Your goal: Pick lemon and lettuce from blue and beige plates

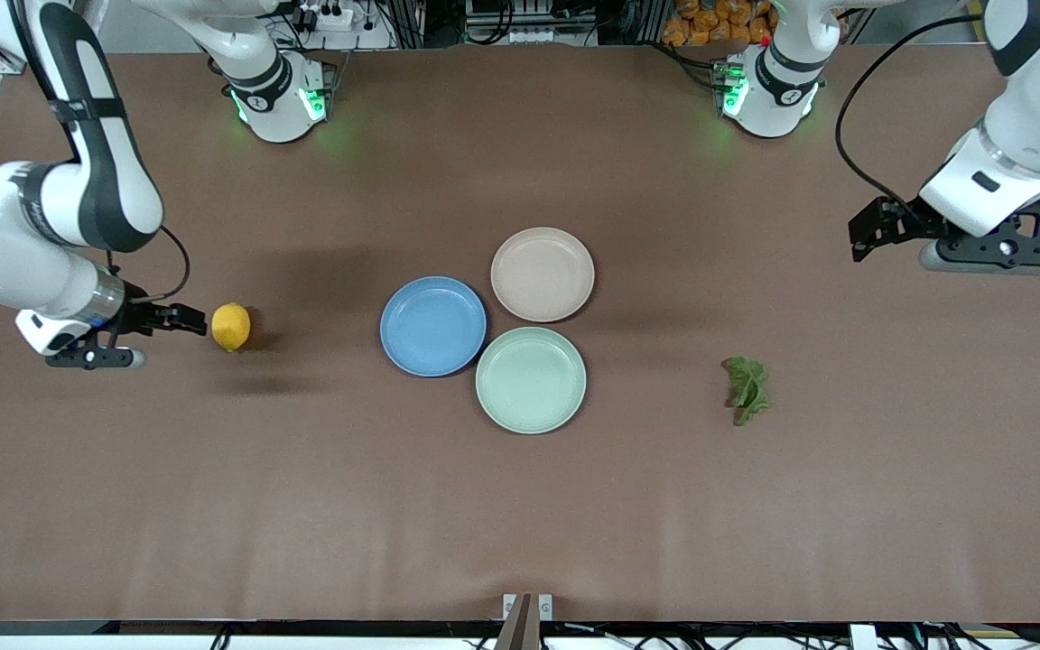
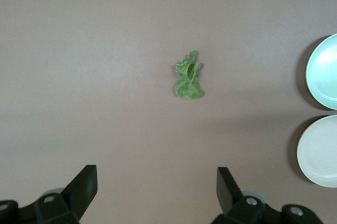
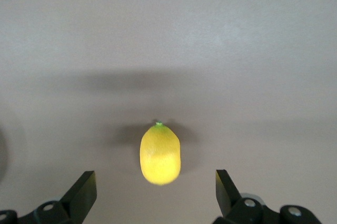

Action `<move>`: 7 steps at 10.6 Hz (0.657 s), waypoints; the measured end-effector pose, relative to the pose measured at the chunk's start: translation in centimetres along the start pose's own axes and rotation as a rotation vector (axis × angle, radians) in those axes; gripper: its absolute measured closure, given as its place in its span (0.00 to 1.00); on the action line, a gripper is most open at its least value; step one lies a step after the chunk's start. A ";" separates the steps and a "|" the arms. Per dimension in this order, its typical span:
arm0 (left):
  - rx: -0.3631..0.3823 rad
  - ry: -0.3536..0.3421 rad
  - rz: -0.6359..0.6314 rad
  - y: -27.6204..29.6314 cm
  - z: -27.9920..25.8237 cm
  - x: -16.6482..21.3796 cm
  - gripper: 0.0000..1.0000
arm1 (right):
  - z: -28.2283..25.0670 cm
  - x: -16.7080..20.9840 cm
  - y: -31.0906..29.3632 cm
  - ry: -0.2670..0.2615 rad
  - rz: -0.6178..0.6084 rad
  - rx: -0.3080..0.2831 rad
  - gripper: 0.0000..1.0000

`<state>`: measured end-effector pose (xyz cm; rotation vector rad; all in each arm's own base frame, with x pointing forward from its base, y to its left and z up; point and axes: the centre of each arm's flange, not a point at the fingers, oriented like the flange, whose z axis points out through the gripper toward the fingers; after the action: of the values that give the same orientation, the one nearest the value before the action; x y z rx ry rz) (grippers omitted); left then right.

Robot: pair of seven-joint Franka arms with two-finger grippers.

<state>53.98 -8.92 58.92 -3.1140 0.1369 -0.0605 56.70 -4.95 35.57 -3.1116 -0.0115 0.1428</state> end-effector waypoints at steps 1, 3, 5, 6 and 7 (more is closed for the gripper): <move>-0.001 -0.003 -0.002 -0.1 -1.1 -0.1 0.00 | -2.4 0.0 0.0 -0.025 -0.024 -0.031 0.00; -0.001 -0.005 -0.005 -0.3 -2.6 -0.2 0.00 | -7.3 0.2 -1.2 -0.050 -0.058 -0.064 0.00; -0.002 -0.021 -0.007 -0.4 -3.4 -0.1 0.00 | -11.1 0.4 -2.1 -0.036 -0.070 -0.077 0.00; -0.003 -0.035 -0.008 -0.5 -3.5 0.1 0.00 | -13.0 0.5 -2.1 -0.011 -0.071 -0.088 0.00; -0.004 -0.043 -0.008 -0.5 -3.5 0.3 0.00 | -15.1 0.4 -2.0 0.012 -0.077 -0.116 0.00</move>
<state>54.14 -8.50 62.40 -3.1173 0.1239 0.0067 58.50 -3.32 50.60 -3.2219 -0.1437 0.1260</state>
